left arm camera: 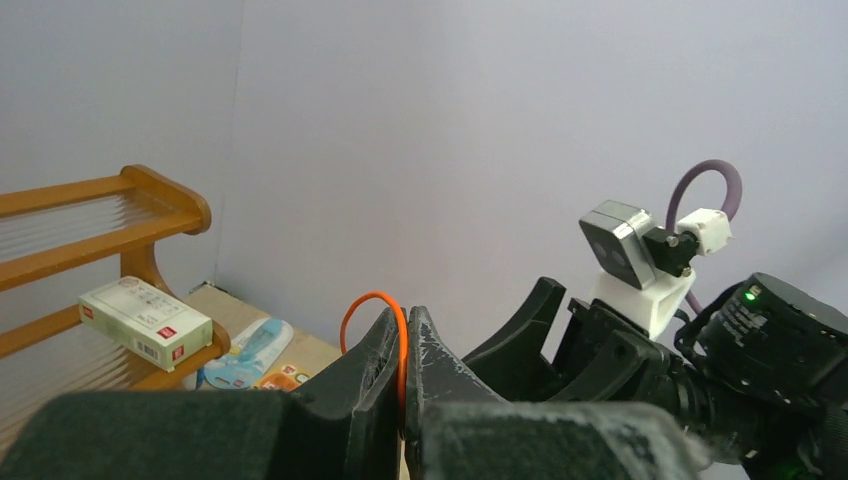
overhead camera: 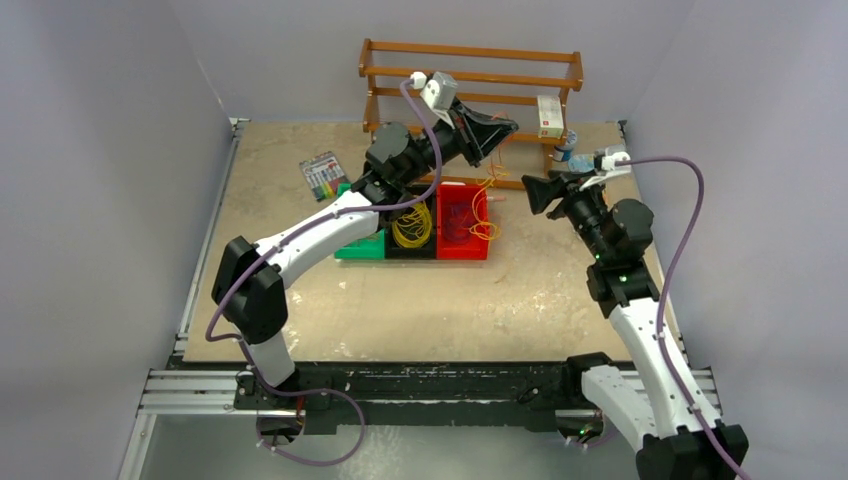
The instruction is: Untangle the cables
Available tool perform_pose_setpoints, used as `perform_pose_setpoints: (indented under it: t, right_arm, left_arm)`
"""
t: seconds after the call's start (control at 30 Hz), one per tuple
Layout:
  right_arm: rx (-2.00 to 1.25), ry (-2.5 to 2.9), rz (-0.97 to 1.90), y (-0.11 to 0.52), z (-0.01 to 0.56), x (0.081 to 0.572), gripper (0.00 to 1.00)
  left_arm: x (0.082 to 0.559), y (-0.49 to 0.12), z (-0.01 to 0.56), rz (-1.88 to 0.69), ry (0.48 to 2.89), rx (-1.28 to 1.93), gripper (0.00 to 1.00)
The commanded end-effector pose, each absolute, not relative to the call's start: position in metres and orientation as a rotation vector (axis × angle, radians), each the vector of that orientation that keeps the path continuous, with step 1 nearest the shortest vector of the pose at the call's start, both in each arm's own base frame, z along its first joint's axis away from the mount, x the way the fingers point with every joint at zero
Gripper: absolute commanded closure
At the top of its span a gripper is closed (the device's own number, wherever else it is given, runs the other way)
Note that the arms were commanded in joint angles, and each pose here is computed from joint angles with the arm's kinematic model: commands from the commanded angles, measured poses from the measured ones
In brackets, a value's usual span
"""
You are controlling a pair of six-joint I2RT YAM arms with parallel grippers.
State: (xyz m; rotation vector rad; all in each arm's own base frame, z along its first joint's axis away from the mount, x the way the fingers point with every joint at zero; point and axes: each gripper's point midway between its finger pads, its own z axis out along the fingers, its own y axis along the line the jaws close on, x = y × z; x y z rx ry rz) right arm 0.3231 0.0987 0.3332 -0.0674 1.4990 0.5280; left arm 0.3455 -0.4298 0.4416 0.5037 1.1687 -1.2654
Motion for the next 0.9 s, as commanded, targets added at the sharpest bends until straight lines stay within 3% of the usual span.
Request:
perform_pose_setpoints:
  t: [0.0,0.63,0.87]
  right_arm:
    - [-0.246,1.371,0.553,0.115,0.371,0.314,0.38]
    - [-0.259,1.234,0.723,0.139,0.392,0.342,0.41]
    - [-0.225,1.292,0.742,0.142,0.363,0.364,0.46]
  left_arm:
    - [0.321,-0.416,0.497,-1.304,1.013,0.542,1.00]
    - [0.316,-0.431,0.488,-1.359,1.035,0.605,1.00]
    - [0.316,-0.434,0.489,-1.369,1.042,0.619,1.00]
